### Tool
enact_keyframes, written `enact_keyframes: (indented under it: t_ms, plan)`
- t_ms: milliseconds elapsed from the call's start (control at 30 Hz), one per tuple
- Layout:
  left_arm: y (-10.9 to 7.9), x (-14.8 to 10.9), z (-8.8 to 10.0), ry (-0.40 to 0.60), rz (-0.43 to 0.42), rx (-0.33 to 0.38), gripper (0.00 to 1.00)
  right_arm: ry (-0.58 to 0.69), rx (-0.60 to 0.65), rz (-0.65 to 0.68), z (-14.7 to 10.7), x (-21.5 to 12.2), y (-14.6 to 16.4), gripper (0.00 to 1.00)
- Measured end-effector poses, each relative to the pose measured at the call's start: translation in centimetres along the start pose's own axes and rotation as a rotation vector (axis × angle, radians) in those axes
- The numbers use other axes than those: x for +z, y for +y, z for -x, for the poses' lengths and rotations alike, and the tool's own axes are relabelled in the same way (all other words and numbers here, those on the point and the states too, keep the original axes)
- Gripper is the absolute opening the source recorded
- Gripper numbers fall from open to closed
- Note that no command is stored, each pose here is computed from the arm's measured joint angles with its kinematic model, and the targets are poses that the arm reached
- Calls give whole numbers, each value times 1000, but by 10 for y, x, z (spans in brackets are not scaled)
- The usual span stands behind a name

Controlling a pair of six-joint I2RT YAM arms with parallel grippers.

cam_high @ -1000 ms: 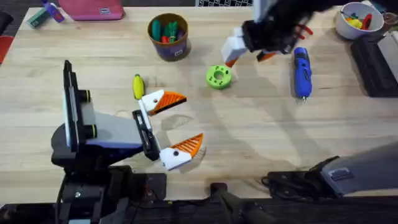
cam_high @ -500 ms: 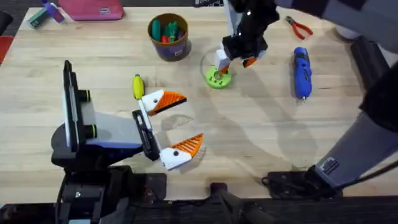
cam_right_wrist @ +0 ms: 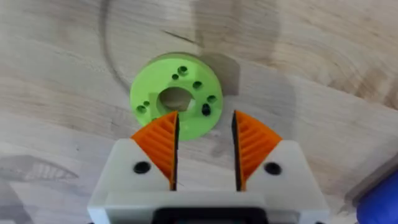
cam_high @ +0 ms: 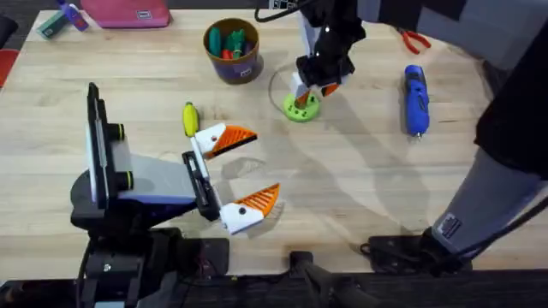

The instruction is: Pick up the gripper from the table and insert it into the empty holder that is missing its gripper. Then pick up a screw, insert it into the mounting hole, and use the screwdriver to tighten it. Finally, clean up the table by picking up the vegetable and placing it into the bucket.

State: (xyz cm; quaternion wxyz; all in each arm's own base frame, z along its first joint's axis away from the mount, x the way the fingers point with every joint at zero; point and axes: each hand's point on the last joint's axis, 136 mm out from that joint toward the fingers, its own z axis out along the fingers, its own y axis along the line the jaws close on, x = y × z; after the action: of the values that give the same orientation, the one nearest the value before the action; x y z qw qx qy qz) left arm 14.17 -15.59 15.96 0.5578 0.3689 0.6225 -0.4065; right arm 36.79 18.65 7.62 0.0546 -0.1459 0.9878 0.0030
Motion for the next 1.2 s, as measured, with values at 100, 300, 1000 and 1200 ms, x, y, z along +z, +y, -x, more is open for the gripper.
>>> enact_keyframes:
  t_ms: [100,300,1000,1200]
  plan:
    - [0,0,0,0,0,0,985,10,3,-2,0,5,0,422]
    - [0,0,0,0,0,0,985,44,7,-8,-3,19,0,393]
    - [0,0,0,0,0,0,985,36,17,-8,-1,20,0,230]
    - [0,0,0,0,0,0,986,34,18,-10,0,20,0,221]
